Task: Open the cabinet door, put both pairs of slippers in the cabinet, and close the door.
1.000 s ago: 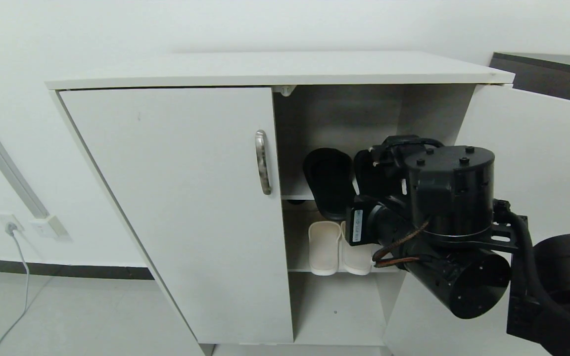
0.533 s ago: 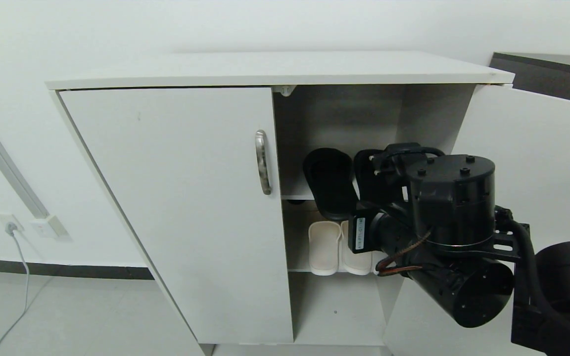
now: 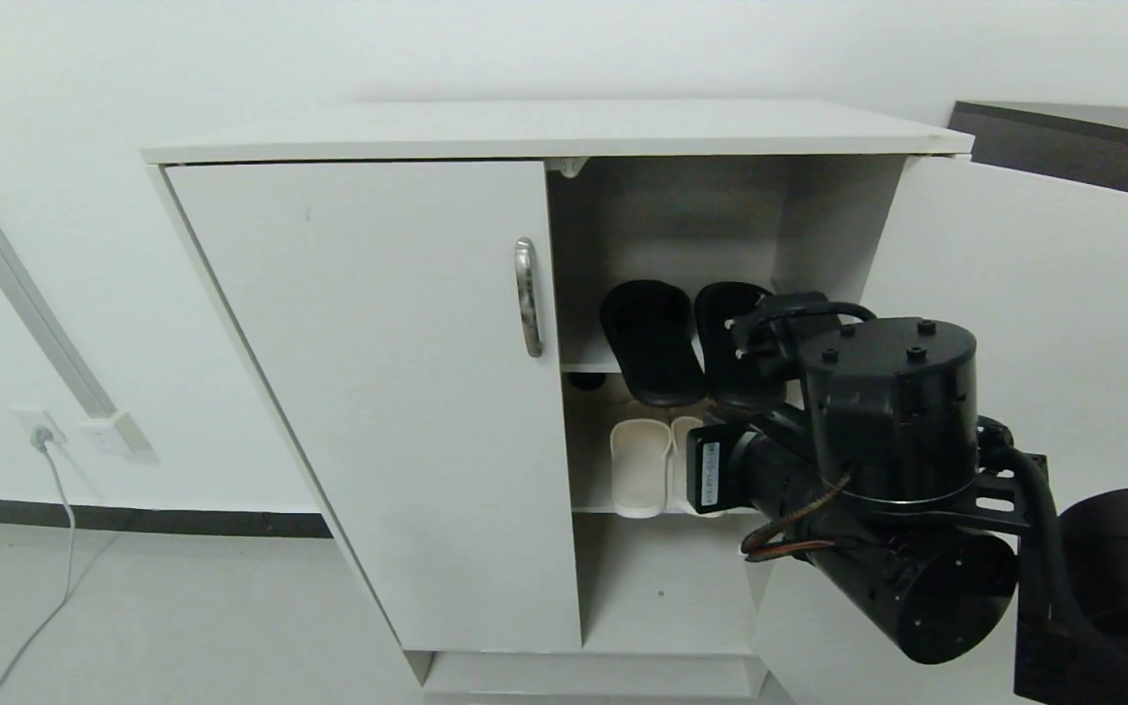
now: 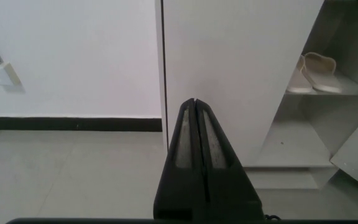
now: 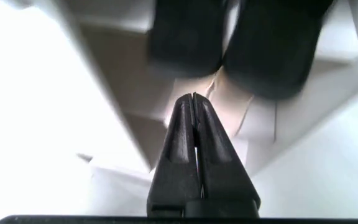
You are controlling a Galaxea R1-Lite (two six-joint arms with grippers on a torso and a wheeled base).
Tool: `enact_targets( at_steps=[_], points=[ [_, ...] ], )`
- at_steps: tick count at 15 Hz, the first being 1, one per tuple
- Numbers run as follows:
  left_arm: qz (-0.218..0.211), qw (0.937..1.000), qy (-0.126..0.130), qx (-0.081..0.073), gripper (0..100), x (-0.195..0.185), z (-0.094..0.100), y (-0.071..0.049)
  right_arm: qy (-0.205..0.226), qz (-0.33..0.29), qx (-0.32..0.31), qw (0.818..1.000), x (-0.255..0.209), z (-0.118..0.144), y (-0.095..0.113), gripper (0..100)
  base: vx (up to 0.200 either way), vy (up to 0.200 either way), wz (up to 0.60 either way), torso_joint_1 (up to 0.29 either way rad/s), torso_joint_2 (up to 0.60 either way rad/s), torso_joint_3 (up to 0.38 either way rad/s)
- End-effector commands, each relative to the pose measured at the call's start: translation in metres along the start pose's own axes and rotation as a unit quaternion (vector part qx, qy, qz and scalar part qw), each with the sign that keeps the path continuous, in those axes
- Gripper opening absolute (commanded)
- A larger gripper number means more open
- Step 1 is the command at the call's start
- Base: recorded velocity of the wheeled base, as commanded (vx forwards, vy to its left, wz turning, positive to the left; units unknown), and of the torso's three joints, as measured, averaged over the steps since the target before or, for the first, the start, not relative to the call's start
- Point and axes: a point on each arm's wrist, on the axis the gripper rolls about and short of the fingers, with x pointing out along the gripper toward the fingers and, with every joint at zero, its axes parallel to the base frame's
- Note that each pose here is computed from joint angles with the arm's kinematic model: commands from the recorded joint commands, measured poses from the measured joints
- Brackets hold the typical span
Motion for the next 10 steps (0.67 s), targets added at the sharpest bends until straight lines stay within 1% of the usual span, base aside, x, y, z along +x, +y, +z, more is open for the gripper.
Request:
enact_targets(
  at_steps=[1,6,10],
  points=[
    [0.000,1.0000,0.001,0.000,0,0.0001,0.0000,0.0000,0.001,-0.001,-0.001,1.000,0.0009,-0.0010,-0.0001,0,-0.200,0.000,0.00,0.002,0.00,0.002],
    [0.000,1.0000,0.001,0.000,0,0.0001,0.0000,0.0000,0.003,-0.001,-0.002,1.000,0.0008,-0.0022,-0.0004,0,-0.200,0.000,0.00,0.003,0.00,0.002],
    [0.001,1.0000,0.001,0.000,0,0.0001,0.0000,0.0000,0.011,-0.002,-0.008,1.000,0.0030,-0.0083,0.0000,0,-0.200,0.000,0.00,0.001,0.00,0.001]
  ],
)
